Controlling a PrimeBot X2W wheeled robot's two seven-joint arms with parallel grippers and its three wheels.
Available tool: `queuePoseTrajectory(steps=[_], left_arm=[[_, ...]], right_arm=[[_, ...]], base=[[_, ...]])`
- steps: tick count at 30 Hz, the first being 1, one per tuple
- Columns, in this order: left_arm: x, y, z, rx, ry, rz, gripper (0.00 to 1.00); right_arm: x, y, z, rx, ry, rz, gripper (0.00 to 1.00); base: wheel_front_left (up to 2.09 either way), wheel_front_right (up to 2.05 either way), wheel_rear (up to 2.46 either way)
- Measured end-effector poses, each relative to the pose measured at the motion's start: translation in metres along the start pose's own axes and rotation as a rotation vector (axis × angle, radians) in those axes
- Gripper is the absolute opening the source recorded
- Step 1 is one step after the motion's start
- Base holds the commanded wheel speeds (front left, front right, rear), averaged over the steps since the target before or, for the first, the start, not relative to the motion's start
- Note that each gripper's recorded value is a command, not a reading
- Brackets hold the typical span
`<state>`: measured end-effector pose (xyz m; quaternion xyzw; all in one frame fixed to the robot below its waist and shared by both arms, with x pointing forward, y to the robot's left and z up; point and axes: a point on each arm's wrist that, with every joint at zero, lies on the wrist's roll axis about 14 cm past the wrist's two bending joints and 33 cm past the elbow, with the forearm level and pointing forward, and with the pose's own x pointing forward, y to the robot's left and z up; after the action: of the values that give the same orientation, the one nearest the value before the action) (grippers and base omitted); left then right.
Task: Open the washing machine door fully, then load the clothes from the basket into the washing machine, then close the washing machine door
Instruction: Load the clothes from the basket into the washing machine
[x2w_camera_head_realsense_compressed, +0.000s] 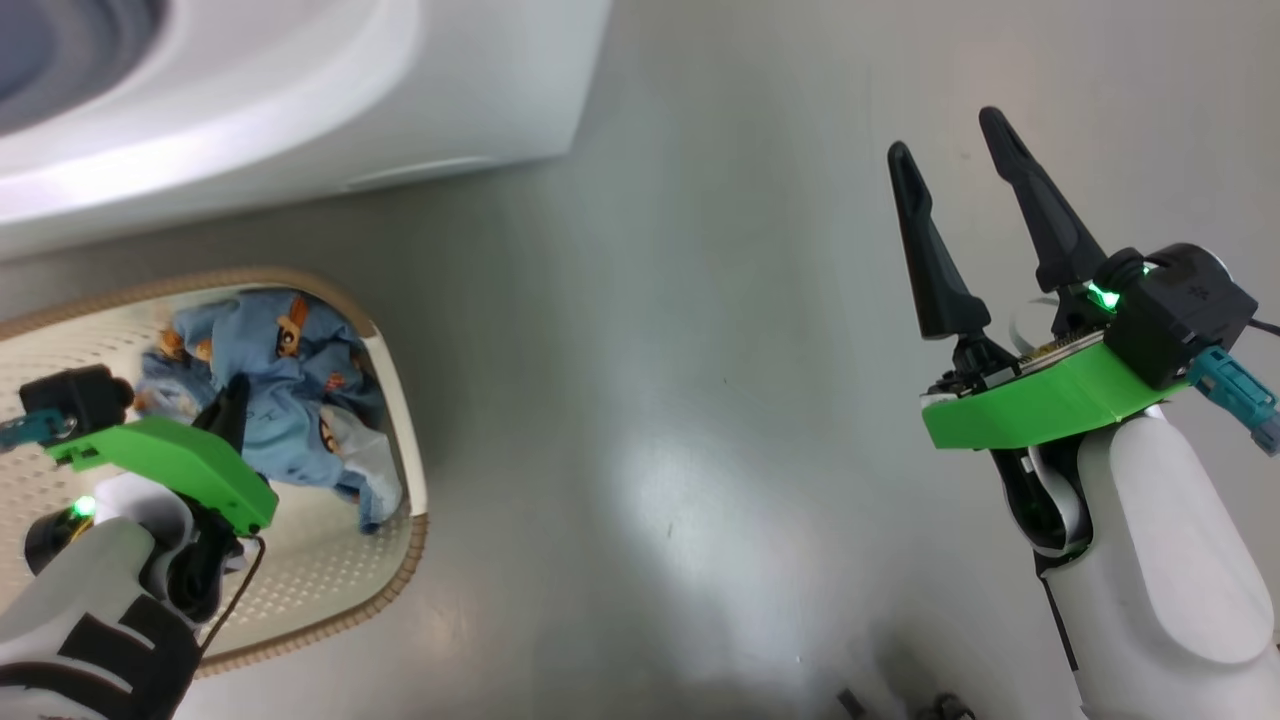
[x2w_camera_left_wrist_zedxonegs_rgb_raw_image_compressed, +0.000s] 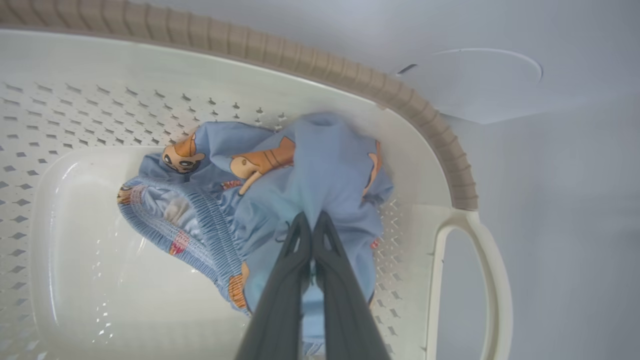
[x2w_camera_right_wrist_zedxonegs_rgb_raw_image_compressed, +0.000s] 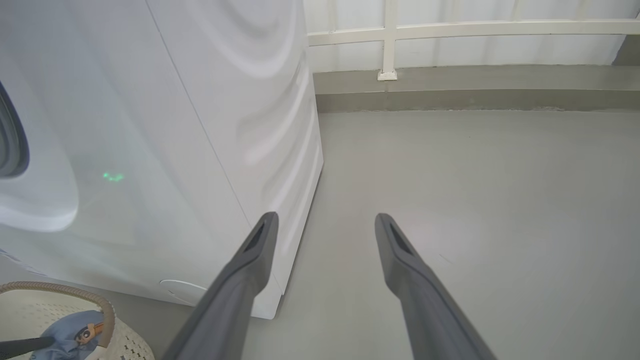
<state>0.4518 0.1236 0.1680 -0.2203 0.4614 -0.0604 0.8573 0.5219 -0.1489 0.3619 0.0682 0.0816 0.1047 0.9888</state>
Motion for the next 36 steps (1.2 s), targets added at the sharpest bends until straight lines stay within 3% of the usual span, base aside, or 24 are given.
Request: queuePoseTrajectory(steps=[17, 36], left_arm=[[-0.075, 0.003, 0.068, -0.018, -0.279, 0.026, 0.00], [-0.166, -0.009, 0.108, 0.057, -0.565, 0.018, 0.00]], right_arm=[[-0.019, 0.023, 0.043, 0.005, -0.065, 0.046, 1.00], [-0.058, 0.036, 0.075, 0.015, -0.108, 0.056, 1.00]], base=[[0.00, 0.00, 0.00], [0.00, 0.00, 0.00]])
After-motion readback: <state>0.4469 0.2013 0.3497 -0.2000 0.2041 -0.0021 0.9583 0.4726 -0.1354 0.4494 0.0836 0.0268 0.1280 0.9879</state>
